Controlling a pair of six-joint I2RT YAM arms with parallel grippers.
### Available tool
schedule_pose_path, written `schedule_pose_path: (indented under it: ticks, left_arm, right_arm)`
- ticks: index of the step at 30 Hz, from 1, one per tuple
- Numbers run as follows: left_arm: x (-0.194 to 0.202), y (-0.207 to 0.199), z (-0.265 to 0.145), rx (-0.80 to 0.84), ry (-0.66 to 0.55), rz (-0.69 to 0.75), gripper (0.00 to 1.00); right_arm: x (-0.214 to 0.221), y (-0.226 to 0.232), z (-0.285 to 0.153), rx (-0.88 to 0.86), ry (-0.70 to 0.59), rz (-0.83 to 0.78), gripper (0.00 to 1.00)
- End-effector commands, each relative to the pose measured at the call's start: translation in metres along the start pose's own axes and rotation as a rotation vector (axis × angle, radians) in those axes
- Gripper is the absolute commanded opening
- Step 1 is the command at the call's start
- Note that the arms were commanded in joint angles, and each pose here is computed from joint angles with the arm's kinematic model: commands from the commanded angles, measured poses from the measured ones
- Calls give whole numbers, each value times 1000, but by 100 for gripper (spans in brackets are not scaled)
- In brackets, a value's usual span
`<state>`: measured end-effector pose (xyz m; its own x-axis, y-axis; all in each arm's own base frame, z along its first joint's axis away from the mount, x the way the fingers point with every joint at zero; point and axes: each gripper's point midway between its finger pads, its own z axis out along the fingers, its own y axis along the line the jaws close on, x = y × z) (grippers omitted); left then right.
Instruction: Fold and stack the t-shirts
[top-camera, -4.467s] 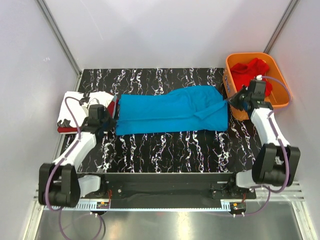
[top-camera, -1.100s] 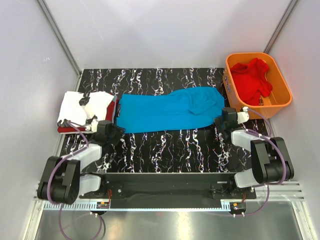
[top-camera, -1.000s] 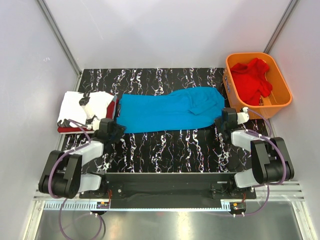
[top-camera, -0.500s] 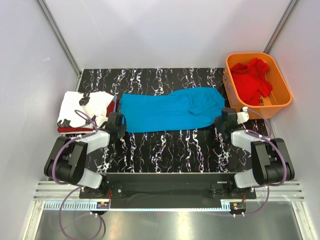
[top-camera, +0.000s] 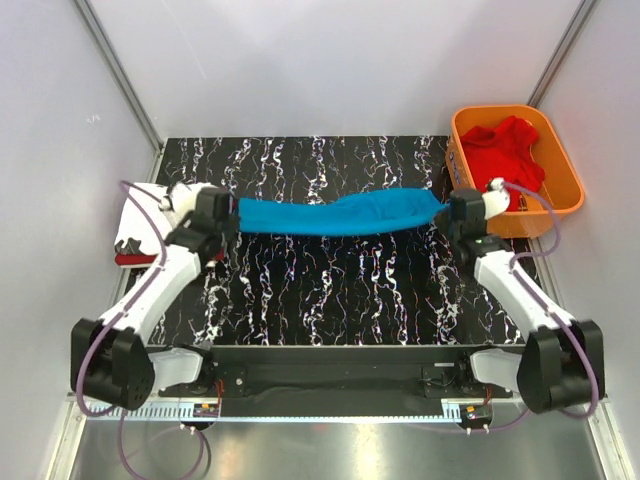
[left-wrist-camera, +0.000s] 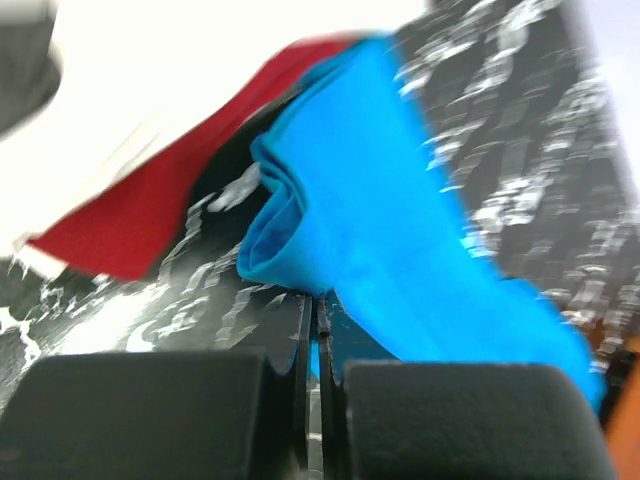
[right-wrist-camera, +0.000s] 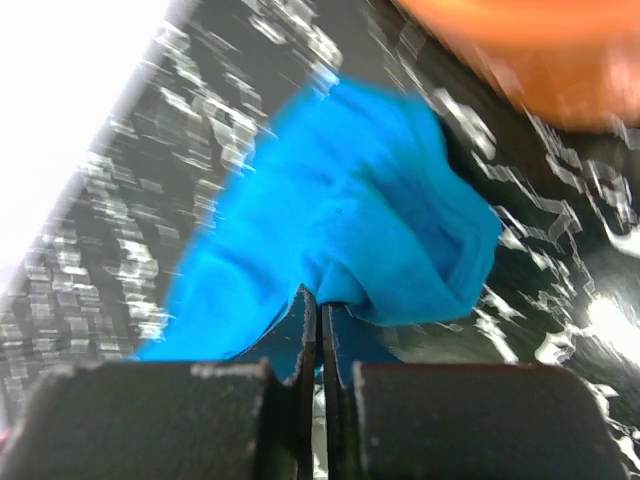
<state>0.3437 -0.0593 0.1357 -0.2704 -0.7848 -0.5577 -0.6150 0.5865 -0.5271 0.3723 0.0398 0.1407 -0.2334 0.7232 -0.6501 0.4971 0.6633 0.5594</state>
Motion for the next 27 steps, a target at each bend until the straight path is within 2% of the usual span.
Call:
schedule_pose_path:
  ticks: [1, 2, 5, 9, 11, 14, 20, 25, 27]
  left_arm:
    - [-63, -28, -49, 32, -115, 65, 0]
    - [-83, -46, -70, 89, -148, 68, 0]
    - [-117, -64, -127, 210, -220, 64, 0]
    - [-142, -71, -190, 341, -265, 51, 0]
    - [-149, -70, -211, 382, -280, 45, 0]
    - [-153, -73, -228, 416, -279, 47, 0]
    - [-153, -83, -213, 382, -261, 63, 0]
    - [-149, -111, -163, 347, -193, 84, 0]
    - [-156, -127, -155, 365, -173, 75, 0]
  right_arm:
    - [-67, 32, -46, -21, -129, -63, 0]
    - [-86, 46, -68, -61, -150, -60, 0]
    - [-116, 71, -118, -181, -186, -72, 0]
    - [-146, 100, -185, -378, -236, -96, 0]
    - [-162, 110, -219, -452, -271, -91, 0]
    - [-174, 119, -244, -498, -285, -99, 0]
    - [-178, 127, -218, -412, -263, -171, 0]
    - [-171, 141, -165, -343, -231, -181, 0]
    - [-176, 155, -151, -345, -232, -166, 0]
